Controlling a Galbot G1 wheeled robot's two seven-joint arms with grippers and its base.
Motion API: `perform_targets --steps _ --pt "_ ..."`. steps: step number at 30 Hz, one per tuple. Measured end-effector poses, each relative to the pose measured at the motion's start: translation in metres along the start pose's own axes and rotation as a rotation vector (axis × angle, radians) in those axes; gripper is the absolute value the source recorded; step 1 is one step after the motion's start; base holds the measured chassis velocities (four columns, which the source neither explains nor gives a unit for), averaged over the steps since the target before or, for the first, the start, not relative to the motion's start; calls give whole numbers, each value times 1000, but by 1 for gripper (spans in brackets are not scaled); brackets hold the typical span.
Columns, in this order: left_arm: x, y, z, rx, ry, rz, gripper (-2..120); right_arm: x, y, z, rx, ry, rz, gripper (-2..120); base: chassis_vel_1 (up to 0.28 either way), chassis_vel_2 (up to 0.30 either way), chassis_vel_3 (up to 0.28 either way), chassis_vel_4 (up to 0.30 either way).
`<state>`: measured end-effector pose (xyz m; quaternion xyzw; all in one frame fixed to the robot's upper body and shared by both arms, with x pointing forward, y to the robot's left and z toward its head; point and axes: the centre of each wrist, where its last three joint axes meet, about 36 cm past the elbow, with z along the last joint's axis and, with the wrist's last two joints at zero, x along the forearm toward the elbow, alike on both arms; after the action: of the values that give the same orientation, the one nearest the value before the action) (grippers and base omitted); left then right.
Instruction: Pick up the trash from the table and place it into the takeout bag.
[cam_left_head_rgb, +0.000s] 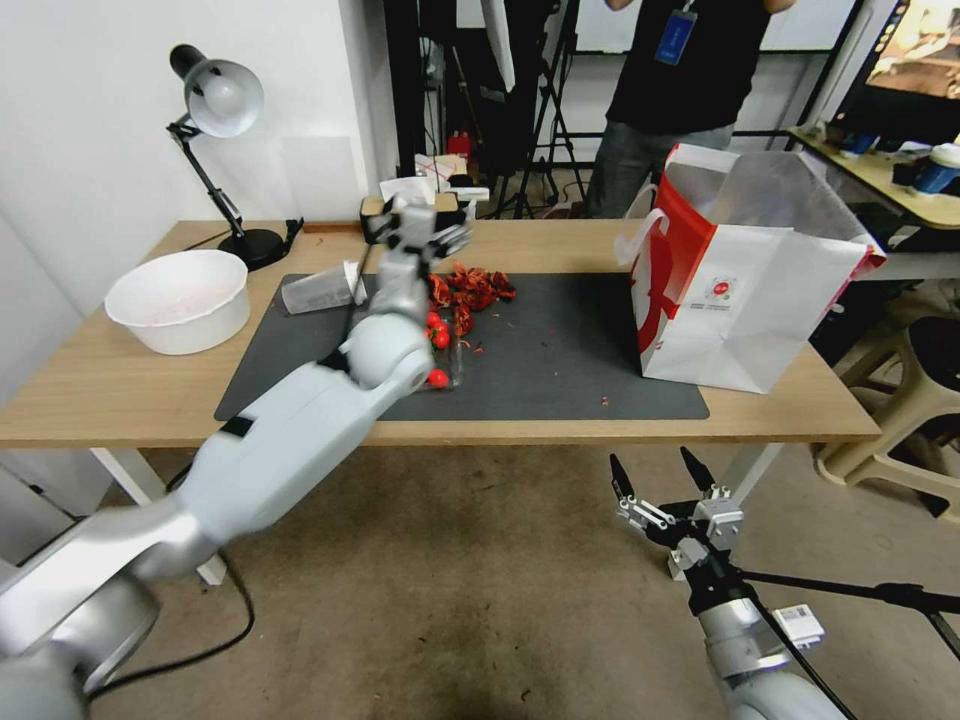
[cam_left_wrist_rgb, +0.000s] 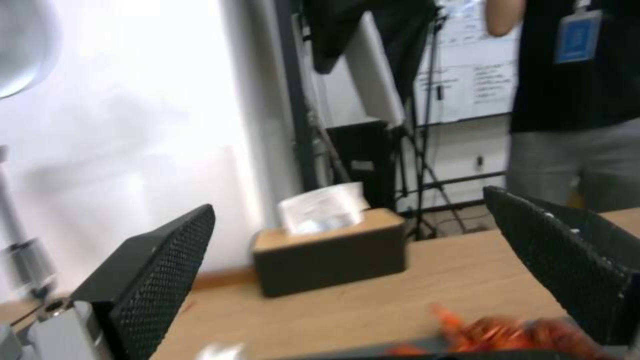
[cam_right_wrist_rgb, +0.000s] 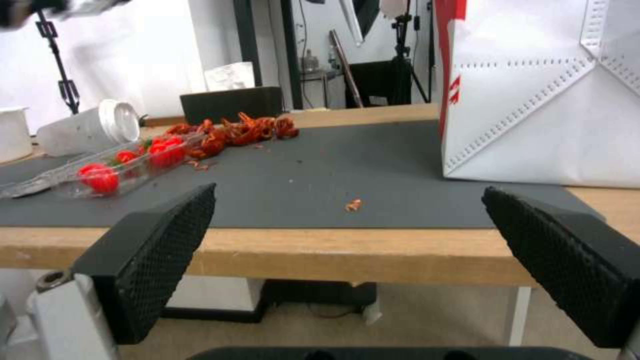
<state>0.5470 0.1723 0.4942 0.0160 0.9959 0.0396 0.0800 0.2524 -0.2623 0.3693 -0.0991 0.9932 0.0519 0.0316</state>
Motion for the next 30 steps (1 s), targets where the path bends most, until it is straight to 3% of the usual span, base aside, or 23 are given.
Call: perform_targets --steps 3,8,11,13,16,30 --pt "25 22 8 6 23 -9 100 -2 -2 -2 5 -3 -2 100 0 0 0 0" --pt "47 37 16 0 39 -27 100 -3 -3 -2 7 -4 -2 100 0 0 0 0" --pt "76 47 25 3 61 -42 100 -4 -4 -2 6 -7 -2 100 0 0 0 0" --pt "76 47 25 3 61 -42 100 -4 -4 -2 6 -7 -2 100 0 0 0 0" --pt "105 65 36 -7 68 -76 100 -6 -3 -2 5 -10 -5 100 0 0 0 0" --pt "184 68 60 53 102 -120 100 -5 0 2 -4 -2 -11 100 0 0 0 0"
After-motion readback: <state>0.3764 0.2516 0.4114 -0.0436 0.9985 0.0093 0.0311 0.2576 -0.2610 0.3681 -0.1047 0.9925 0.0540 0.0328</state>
